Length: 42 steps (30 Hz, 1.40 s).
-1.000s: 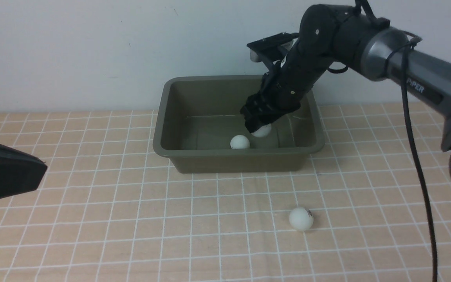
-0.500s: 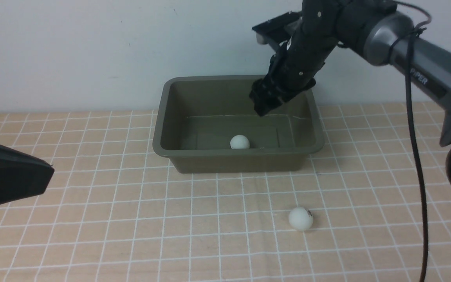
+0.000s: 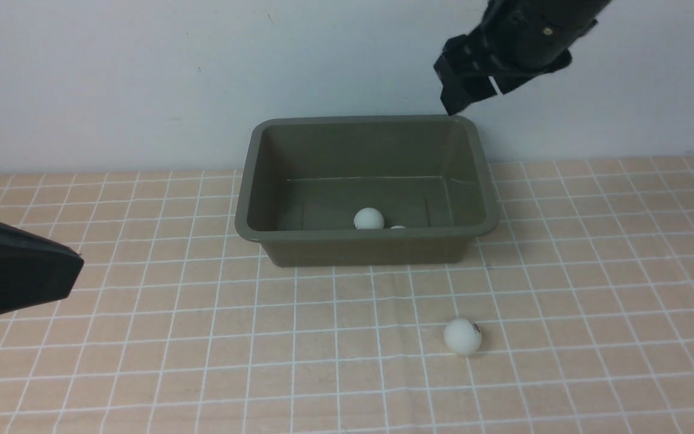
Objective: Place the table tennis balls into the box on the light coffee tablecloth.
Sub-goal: 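Reach for and grasp a ping pong ball on the table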
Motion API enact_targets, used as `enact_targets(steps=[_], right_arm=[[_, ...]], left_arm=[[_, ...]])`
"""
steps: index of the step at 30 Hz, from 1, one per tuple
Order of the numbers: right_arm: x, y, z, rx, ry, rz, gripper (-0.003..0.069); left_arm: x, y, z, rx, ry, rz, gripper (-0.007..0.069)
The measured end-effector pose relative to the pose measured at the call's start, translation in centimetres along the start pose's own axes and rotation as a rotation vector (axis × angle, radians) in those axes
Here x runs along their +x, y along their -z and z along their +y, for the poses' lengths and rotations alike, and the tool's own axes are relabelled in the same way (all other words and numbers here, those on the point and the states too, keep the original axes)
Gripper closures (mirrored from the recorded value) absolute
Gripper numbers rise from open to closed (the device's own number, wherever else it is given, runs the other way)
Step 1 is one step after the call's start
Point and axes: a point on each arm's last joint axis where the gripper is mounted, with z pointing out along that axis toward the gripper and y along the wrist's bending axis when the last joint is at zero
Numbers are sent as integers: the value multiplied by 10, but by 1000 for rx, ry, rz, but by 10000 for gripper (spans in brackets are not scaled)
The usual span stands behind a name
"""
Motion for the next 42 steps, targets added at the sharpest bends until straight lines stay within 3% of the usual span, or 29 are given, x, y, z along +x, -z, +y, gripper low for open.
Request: enact_targets(steps=[5, 11, 18, 24, 42], right_arm=[[52, 1, 10, -67, -28, 134, 160], [101, -47, 39, -92, 61, 295, 160], [111, -98, 62, -26, 159, 333, 160], [112, -126, 60, 23, 172, 321, 160], [118, -161, 59, 46, 214, 328, 160]], left_arm=[[0, 0, 0, 0, 0, 0, 694], [0, 0, 0, 1, 0, 0, 694], [0, 0, 0, 1, 0, 0, 694], [0, 0, 0, 2, 1, 0, 694], [0, 0, 0, 2, 1, 0, 694]])
